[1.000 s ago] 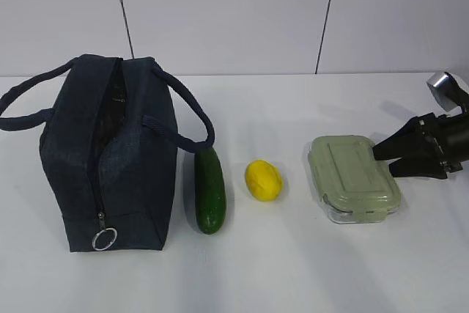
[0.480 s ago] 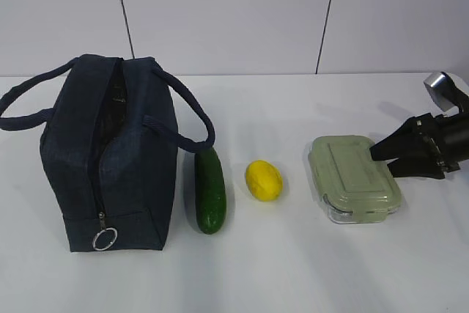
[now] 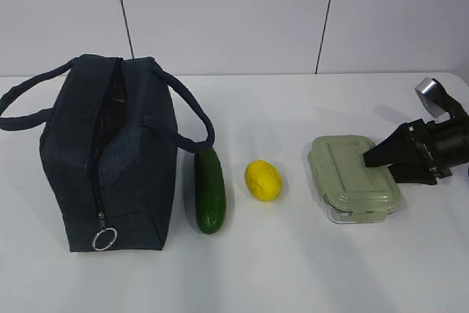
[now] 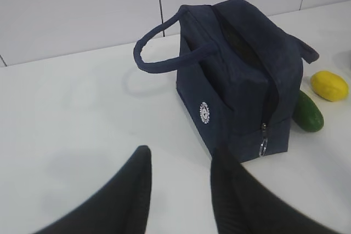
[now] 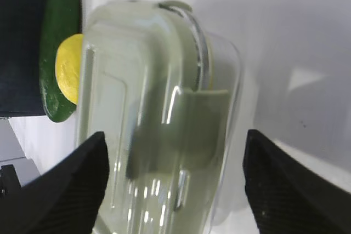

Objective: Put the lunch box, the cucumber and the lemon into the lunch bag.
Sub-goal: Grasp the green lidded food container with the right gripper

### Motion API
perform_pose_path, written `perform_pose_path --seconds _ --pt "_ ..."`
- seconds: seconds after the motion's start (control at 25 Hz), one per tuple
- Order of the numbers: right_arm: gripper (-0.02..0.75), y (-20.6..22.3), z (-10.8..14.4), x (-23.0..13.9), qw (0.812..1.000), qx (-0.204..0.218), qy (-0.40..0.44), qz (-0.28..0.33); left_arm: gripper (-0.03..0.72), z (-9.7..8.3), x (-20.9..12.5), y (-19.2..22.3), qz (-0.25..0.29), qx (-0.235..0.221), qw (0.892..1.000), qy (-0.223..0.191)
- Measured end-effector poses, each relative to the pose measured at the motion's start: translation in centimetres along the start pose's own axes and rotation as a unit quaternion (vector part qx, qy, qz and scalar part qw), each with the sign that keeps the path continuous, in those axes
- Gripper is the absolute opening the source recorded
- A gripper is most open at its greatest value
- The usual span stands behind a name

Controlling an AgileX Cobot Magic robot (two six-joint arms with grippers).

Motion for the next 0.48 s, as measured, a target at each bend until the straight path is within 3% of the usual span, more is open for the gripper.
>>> perform_pose_path --seconds 0.48 --pt "0.555 0.86 0.18 -0.11 1.000 0.005 0.000 0.008 0.264 0.00 0.00 0.00 0.000 0.000 1.000 0.000"
Point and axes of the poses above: a point on each arm's last joint axis where the gripper is mounted, y pointing out along that axis toward the gripper, z along the wrist's bending axis when the last joint is at zero, x = y × z, the point moved 4 cm from there along y, pointing out along that axis toward the gripper, and after that the axes turned 6 degrees about y, right-handed, at the moved point
